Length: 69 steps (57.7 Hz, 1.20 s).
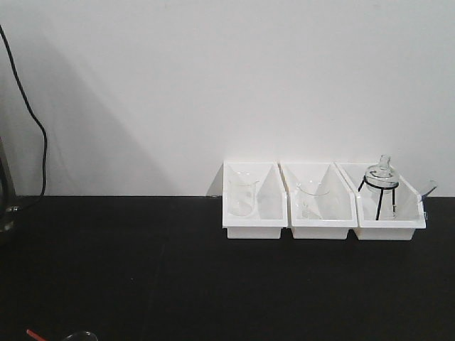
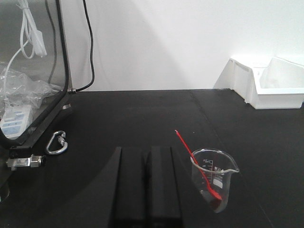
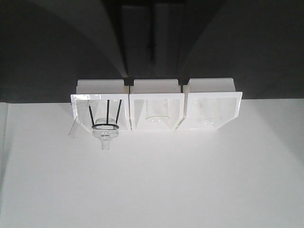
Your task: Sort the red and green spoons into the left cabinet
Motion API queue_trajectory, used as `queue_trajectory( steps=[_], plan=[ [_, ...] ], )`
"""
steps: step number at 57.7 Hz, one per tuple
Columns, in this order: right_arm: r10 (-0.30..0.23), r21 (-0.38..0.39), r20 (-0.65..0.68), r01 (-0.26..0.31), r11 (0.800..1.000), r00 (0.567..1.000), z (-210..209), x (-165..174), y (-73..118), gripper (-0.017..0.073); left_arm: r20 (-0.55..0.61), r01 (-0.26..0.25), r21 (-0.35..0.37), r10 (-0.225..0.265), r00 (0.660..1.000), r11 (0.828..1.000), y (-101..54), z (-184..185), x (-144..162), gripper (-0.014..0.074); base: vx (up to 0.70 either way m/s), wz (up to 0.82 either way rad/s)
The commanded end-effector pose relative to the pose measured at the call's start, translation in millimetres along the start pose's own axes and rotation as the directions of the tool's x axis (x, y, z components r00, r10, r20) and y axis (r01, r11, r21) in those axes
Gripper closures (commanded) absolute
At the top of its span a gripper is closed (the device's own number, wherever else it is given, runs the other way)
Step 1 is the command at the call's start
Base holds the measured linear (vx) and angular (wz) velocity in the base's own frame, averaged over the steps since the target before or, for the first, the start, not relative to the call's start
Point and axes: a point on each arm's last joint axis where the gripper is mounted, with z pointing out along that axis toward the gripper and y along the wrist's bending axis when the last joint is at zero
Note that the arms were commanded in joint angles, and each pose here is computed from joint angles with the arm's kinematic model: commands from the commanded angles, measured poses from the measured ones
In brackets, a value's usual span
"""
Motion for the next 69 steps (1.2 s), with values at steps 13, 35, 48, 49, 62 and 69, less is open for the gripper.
queue_trajectory(
  steps=[13,35,48,49,62,69],
  plan=[
    [-0.007,-0.009,0.085,0.008,1.000,0.996,-0.9,-6.1,0.9,0.0564,0.081,0.009,0.018,-0.010,0.997,1.000,-1.3,-0.9,-2.8,0.0594,0.00,0.00],
    [-0.007,-0.009,0.085,0.008,1.000,0.996,-0.9,-6.1,0.9,0.0564,0.081,0.009,0.018,-0.010,0.997,1.000,-1.3,-0.9,-2.8,0.0594,0.00,0.00],
    [-0.007,-0.009,0.085,0.008,1.000,0.996,-0.9,-6.1,0.9,0.0564,0.081,0.009,0.018,-0.010,0.997,1.000,-1.3,-0.9,-2.8,0.0594,0.00,0.00],
    [-0.007,-0.009,0.085,0.008,1.000,0.996,-0.9,-6.1,0.9,0.0564,0.081,0.009,0.018,-0.010,0.997,1.000,-1.3,-0.9,-2.8,0.0594,0.00,0.00],
    [-0.007,-0.011,0.103,0.008,1.000,0.995,-1.1,-8.1,1.2,0.0564,0.173,-0.002,0.037,-0.005,0.985,0.999,-3.1,-2.0,-11.2,0.0594,0.00,0.00],
    [0.020,-0.030,0.206,-0.014,0.999,0.978,-2.6,-17.9,2.6,0.0564,0.316,0.002,0.069,-0.023,0.949,0.998,-5.8,-6.0,-27.0,0.0594,0.00,0.00]
  ],
)
